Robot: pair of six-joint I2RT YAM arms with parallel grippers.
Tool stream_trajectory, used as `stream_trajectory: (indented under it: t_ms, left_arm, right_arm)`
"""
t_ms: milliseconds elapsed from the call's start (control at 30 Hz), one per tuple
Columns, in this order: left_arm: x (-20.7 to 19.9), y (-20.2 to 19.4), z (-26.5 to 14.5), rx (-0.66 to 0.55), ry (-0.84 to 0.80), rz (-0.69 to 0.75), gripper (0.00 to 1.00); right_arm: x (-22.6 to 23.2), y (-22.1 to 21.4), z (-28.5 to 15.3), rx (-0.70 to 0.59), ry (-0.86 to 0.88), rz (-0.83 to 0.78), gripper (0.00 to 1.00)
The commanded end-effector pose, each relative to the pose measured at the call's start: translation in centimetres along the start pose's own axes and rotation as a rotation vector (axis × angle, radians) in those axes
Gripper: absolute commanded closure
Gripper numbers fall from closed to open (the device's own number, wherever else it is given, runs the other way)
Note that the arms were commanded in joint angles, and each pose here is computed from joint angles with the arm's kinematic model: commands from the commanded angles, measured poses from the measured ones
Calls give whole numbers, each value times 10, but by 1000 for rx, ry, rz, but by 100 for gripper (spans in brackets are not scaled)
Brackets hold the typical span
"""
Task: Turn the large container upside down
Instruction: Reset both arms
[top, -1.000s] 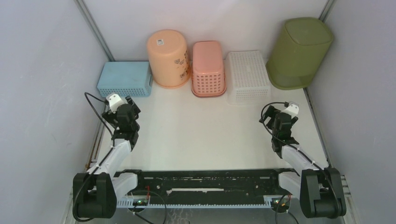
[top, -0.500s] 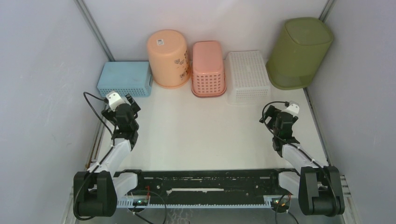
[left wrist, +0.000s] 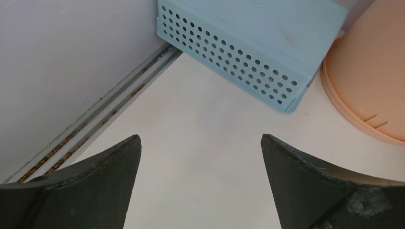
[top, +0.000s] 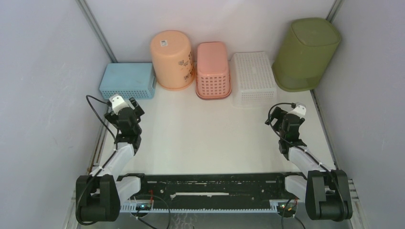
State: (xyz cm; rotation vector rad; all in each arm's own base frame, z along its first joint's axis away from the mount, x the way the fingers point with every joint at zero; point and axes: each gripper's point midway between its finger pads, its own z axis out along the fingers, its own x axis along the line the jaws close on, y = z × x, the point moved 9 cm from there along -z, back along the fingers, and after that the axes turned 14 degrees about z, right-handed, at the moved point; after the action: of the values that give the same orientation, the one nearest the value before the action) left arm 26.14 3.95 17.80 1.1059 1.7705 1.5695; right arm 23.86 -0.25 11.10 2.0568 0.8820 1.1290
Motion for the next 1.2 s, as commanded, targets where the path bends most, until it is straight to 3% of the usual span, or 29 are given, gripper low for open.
stream_trajectory:
  t_ms: [0,300,467,1167]
  left_arm:
    - [4,2,-1,-37,-7,-6,0]
    - [6,1,-2,-38,-5,-9,0]
    - [-1,1,2,-51,-95,37,0]
    - [3,-6,5,-48,-43,13,0]
  right_arm:
    - [12,16,2,-52,44,9,0]
    - [12,15,2,-47,45,6,0]
    - [10,15,2,-45,36,9,0]
    - [10,14,3,-34,27,8,0]
